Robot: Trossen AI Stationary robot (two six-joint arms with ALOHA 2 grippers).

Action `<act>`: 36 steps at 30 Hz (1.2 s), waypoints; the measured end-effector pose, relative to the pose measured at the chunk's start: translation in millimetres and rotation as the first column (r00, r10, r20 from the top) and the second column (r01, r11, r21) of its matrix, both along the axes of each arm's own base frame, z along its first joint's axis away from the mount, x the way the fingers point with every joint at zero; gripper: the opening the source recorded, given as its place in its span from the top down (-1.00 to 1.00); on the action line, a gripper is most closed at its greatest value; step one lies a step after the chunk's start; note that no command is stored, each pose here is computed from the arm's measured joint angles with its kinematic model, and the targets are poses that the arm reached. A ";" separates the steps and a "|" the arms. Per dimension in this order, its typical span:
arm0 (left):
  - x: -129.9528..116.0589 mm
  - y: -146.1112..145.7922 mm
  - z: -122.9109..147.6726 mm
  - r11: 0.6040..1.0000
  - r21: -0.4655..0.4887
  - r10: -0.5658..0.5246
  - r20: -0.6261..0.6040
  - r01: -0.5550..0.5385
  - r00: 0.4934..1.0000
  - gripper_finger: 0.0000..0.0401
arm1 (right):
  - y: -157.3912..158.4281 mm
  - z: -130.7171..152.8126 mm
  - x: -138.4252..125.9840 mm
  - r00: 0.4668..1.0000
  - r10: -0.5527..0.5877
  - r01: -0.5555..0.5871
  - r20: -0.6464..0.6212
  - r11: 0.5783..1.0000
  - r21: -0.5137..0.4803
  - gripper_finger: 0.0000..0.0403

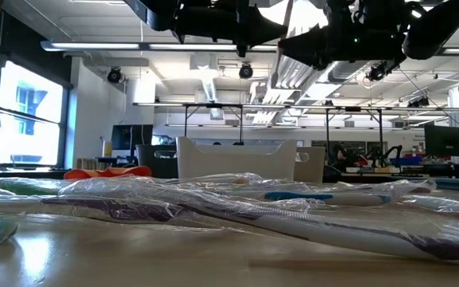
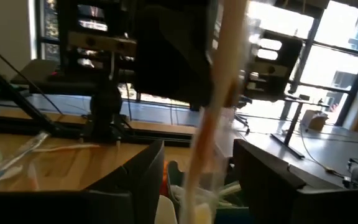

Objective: Pick & Place Toothbrushes
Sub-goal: Put the orange toothbrush into the gray bin

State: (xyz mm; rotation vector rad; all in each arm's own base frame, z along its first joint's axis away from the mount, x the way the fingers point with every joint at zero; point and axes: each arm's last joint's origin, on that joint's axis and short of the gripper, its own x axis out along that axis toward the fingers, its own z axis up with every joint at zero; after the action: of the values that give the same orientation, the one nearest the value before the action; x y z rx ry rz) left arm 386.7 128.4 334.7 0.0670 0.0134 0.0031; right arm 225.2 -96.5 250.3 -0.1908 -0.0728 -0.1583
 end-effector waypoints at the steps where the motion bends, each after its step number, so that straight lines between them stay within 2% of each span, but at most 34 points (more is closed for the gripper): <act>1: 0.6 0.7 -0.4 1.000 0.003 0.010 0.005 -0.010 1.000 0.90 | 0.2 0.1 0.0 1.000 0.005 -0.005 0.000 1.000 -0.002 0.11; 7: 0.5 1.6 -1.1 1.000 0.002 0.016 -0.001 -0.016 1.000 0.90 | -0.4 0.2 -0.2 1.000 -0.009 0.009 0.000 1.000 -0.012 0.23; 25: 0.6 0.9 -2.7 1.000 -0.003 0.009 -0.016 -0.009 1.000 0.90 | -0.2 1.5 -0.3 1.000 -0.004 0.004 0.010 0.999 -0.035 0.83; 36: 0.5 0.9 -3.4 1.000 -0.005 0.008 -0.025 -0.009 1.000 0.89 | -0.1 1.9 -0.3 1.000 -0.003 0.003 0.013 0.999 -0.035 0.90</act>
State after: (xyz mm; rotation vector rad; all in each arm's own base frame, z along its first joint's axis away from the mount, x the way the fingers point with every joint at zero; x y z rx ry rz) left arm 387.2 129.3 331.3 0.0623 0.0384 0.0108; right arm 224.9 -96.6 252.2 -0.2254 -0.0886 -0.1613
